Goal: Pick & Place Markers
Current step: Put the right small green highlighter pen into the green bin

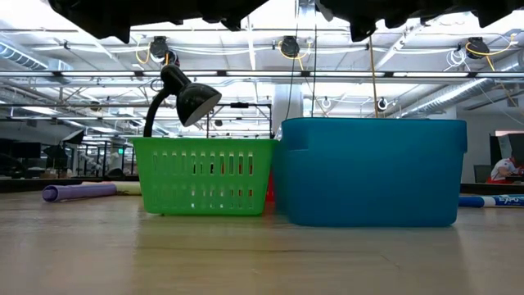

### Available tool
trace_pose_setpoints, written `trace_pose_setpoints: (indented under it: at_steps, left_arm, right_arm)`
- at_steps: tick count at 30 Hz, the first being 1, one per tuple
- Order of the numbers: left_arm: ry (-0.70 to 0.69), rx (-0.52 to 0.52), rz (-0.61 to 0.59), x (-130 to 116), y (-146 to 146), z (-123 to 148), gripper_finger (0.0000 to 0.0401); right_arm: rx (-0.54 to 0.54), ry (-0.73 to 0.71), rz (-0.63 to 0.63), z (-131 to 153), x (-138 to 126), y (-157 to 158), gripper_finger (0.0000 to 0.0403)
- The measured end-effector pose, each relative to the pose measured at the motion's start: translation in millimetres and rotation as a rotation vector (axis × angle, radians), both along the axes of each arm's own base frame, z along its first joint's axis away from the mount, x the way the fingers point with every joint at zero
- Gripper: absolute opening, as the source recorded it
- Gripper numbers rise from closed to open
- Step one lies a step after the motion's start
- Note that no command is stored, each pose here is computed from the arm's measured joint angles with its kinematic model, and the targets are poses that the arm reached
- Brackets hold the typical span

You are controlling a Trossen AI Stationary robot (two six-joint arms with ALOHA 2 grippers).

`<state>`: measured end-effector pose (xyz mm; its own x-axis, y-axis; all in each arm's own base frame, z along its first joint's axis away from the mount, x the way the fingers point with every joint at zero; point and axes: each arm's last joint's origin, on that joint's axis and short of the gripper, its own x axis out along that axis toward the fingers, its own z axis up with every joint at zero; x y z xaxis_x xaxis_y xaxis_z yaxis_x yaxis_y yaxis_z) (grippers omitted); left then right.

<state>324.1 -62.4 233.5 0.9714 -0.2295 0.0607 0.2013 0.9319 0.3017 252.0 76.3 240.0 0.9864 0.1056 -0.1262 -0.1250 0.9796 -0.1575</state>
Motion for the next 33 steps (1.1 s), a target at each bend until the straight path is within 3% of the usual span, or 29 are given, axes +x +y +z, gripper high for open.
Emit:
trace_pose_setpoints:
  at_steps: [6, 15, 24, 33]
  left_arm:
    - [0.019, -0.108, 0.036, 0, 2, 0, 0.0148]
    - [0.029, -0.100, 0.021, 15, 0, -3, 0.0237]
    - [-0.012, -0.054, 0.013, 52, -8, 1, 0.0244]
    - [0.021, -0.013, 0.034, 50, -7, 2, 0.0243]
  right_arm:
    - [0.000, 0.000, 0.001, 0, 0, 0, 0.0020]
    - [-0.003, -0.004, 0.001, 0, 0, 0, 0.0020]
    - [-0.006, 0.006, 0.001, -1, 0, 0, 0.0020]
    - [-0.014, 0.017, 0.015, -2, -1, 3, 0.0020]
